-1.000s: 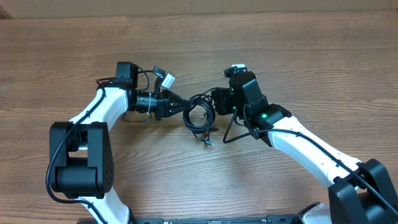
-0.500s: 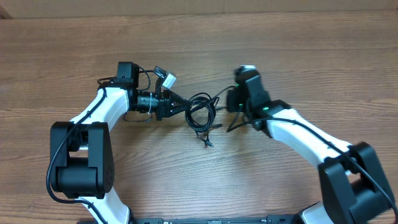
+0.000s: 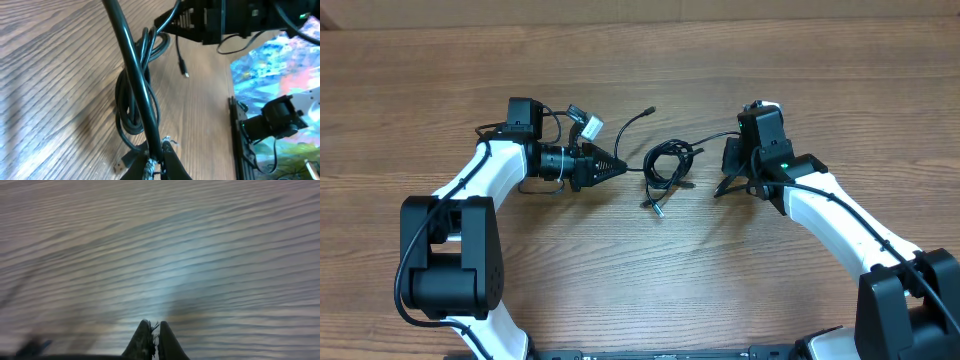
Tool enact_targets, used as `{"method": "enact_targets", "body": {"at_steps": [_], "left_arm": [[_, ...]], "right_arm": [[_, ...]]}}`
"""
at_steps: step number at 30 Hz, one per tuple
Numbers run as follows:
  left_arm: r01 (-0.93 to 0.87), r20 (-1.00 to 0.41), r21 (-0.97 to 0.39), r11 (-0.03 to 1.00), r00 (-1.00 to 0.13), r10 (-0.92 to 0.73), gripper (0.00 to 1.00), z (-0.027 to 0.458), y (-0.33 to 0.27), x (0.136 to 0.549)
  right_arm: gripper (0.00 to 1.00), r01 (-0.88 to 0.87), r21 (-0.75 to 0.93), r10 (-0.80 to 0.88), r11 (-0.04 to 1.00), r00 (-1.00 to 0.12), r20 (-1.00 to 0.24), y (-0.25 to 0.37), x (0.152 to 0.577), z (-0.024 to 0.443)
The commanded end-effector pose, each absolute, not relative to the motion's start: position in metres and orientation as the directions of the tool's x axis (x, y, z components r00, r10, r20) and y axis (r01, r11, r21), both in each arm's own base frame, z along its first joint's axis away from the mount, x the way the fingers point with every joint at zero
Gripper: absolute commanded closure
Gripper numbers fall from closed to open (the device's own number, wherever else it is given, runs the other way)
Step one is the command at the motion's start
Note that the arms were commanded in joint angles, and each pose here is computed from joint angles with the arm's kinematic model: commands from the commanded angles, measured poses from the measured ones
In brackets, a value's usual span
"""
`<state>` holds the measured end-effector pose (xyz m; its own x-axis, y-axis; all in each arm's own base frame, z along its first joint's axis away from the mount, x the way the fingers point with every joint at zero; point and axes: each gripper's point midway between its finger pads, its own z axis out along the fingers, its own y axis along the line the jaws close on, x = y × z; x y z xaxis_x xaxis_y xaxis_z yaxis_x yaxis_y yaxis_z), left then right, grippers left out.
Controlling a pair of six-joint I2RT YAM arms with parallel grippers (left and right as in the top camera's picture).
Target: Untangle cables
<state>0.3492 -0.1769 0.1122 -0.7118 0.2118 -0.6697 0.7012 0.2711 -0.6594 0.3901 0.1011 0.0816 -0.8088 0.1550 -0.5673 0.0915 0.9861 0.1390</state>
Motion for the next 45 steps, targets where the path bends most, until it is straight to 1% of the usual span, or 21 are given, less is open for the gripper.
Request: {"method": "enact_targets", "body": {"at_steps": [1,6,10,12,14,19,20,21,22,23,25,28,31,35,40,43,45], "left_arm": [[0.669,-0.640,-0.653,0.355,-0.738,0.215,0.96,0.110,-0.170,0.356],[0.606,-0.587,-0.659,0.446,-0.785,0.198,0.96,0.100,-0.163,0.367],[0.599,-0.582,-0.658,0.457,-0.789,0.196,0.95,0.099,-0.163,0.369],[0.599,-0.582,-0.658,0.456,-0.789,0.197,0.89,0.099,-0.163,0.368],[0.599,-0.582,-0.658,0.456,-0.789,0.197,0.86,0.099,-0.163,0.368],[0.598,-0.581,-0.659,0.456,-0.790,0.197,0.85,0.099,-0.163,0.368],[0.599,-0.582,-0.658,0.456,-0.789,0.197,0.83,0.099,-0.163,0.368],[0.599,-0.582,-0.658,0.456,-0.789,0.197,0.77,0.099,-0.163,0.368],[0.599,-0.582,-0.657,0.457,-0.789,0.197,0.73,0.098,-0.163,0.369],[0.597,-0.580,-0.654,0.464,-0.790,0.199,0.72,0.097,-0.162,0.369],[0.575,-0.560,-0.647,0.500,-0.804,0.199,0.71,0.092,-0.159,0.371],[0.500,-0.504,-0.626,0.598,-0.845,0.179,0.64,0.079,-0.148,0.378],[0.399,-0.440,-0.594,0.698,-0.888,0.133,0.58,0.066,-0.135,0.386],[0.393,-0.436,-0.586,0.708,-0.890,0.133,0.53,0.064,-0.137,0.387],[0.421,-0.442,-0.575,0.701,-0.882,0.166,0.52,0.063,-0.152,0.384],[0.373,-0.410,-0.520,0.769,-0.898,0.158,0.58,0.053,-0.154,0.386],[0.328,-0.388,-0.468,0.821,-0.911,0.142,0.59,0.046,-0.154,0.388]], "right_arm": [[0.96,0.004,0.274,0.156,0.962,-0.830,-0.536,0.127,0.384,0.090],[0.96,-0.090,0.420,0.135,0.903,-0.869,-0.476,0.159,0.372,0.095],[0.96,-0.150,0.499,0.101,0.853,-0.892,-0.441,0.181,0.361,0.099],[0.96,-0.157,0.503,0.094,0.850,-0.894,-0.439,0.185,0.359,0.100],[0.96,-0.166,0.503,0.085,0.848,-0.894,-0.440,0.189,0.357,0.100],[0.96,-0.199,0.503,0.053,0.841,-0.895,-0.442,0.202,0.350,0.100],[0.96,-0.206,0.503,0.048,0.839,-0.894,-0.446,0.204,0.350,0.101],[0.96,-0.217,0.504,0.042,0.836,-0.891,-0.453,0.208,0.350,0.102],[0.96,-0.225,0.505,0.039,0.833,-0.887,-0.460,0.210,0.350,0.103],[0.96,-0.232,0.505,0.038,0.831,-0.883,-0.468,0.212,0.351,0.104],[0.96,-0.243,0.506,0.039,0.828,-0.874,-0.484,0.214,0.354,0.107],[0.96,-0.253,0.508,0.044,0.823,-0.864,-0.502,0.216,0.358,0.111],[0.96,-0.228,0.524,0.071,0.820,-0.869,-0.490,0.216,0.359,0.111],[0.96,-0.173,0.547,0.121,0.819,-0.880,-0.460,0.215,0.359,0.111],[0.96,-0.026,0.574,0.250,0.818,-0.883,-0.396,0.208,0.363,0.107],[0.96,-0.003,0.585,0.271,0.811,-0.884,-0.380,0.208,0.363,0.107],[0.96,-0.003,0.584,0.270,0.811,-0.885,-0.379,0.208,0.363,0.107]]}}
